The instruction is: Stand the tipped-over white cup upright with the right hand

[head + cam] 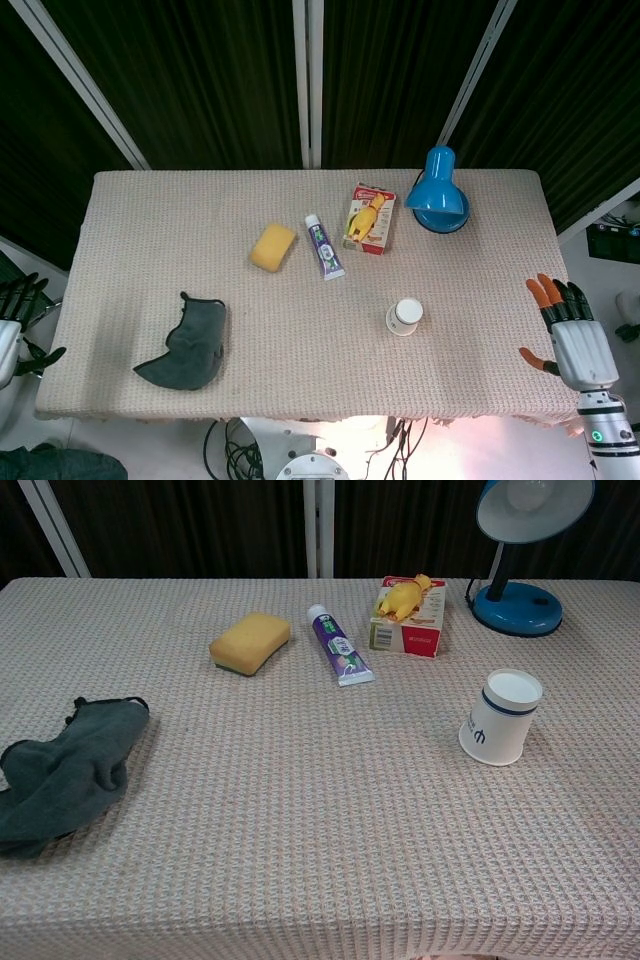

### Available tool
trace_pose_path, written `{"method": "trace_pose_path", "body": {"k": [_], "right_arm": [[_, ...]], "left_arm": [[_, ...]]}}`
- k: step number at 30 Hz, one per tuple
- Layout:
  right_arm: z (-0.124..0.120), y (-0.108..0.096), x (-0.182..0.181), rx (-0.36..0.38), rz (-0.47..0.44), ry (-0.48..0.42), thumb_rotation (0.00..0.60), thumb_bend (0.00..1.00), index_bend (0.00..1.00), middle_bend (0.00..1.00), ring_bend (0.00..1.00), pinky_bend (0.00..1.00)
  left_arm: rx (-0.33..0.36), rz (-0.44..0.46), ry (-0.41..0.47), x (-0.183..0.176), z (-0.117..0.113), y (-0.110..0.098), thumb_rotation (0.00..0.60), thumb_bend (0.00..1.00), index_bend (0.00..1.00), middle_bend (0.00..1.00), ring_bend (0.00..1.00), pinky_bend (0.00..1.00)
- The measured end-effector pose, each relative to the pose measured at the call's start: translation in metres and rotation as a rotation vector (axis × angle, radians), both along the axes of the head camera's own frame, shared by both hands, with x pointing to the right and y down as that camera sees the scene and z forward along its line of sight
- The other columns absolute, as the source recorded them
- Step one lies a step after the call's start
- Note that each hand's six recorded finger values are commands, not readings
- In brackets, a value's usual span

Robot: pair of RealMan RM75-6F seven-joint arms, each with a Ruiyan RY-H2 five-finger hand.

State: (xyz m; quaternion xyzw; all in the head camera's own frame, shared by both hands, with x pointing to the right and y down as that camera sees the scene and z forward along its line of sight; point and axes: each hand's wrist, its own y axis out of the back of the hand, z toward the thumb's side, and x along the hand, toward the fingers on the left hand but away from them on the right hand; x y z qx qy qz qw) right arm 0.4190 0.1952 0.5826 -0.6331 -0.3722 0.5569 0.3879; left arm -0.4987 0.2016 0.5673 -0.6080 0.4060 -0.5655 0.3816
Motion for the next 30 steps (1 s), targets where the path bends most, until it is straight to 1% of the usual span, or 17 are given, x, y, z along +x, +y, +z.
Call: {"method": "trace_pose_path", "body": {"k": [5,7,9,13,15,19,21,27,30], "right_arm": [[0.014,-0.016,-0.038,-0.087,-0.121,0.019,0.6,0.06,0.0,0.01,0.0,0.0],[0.023,-0.023,-0.056,-0.129,-0.181,0.044,0.6,0.06,0.0,0.01,0.0,0.0],[0.03,-0.033,-0.073,-0.156,-0.233,0.076,0.6,0.06,0.0,0.01,0.0,0.0],[0.044,-0.047,-0.101,-0.191,-0.307,0.131,0.6,0.06,0.0,0.01,0.0,0.0],[0.052,-0.051,-0.114,-0.206,-0.329,0.142,0.6,0.06,0.0,0.01,0.0,0.0],[0.066,-0.055,-0.144,-0.237,-0.372,0.138,0.6,0.06,0.0,0.01,0.0,0.0],[0.07,-0.056,-0.153,-0.245,-0.382,0.135,0.6,0.06,0.0,0.01,0.0,0.0],[0.083,-0.056,-0.163,-0.263,-0.395,0.154,0.6,0.06,0.0,0.01,0.0,0.0],[0.086,-0.056,-0.163,-0.253,-0.4,0.178,0.6,0.06,0.04,0.0,0.0,0.0]], "left_arm": [[-0.012,0.001,0.003,0.0,0.003,0.001,0.6,0.12,0.01,0.0,0.0,0.04],[-0.012,0.001,0.002,0.0,0.003,0.001,0.6,0.12,0.01,0.0,0.0,0.04],[-0.011,-0.002,0.001,-0.001,0.002,0.002,0.6,0.12,0.01,0.0,0.0,0.04],[-0.014,-0.012,-0.003,-0.004,0.002,0.004,0.6,0.12,0.01,0.0,0.0,0.02],[-0.018,-0.014,-0.006,-0.005,0.002,0.005,0.6,0.12,0.01,0.0,0.0,0.0],[-0.025,-0.017,-0.008,-0.006,0.004,0.006,0.6,0.12,0.01,0.0,0.0,0.0],[-0.026,-0.018,-0.008,-0.006,0.004,0.006,0.6,0.12,0.01,0.0,0.0,0.0],[-0.027,-0.021,0.0,-0.007,0.004,0.005,0.6,0.12,0.02,0.0,0.0,0.0],[-0.031,-0.024,0.001,-0.008,0.005,0.006,0.6,0.12,0.02,0.0,0.0,0.0]]}}
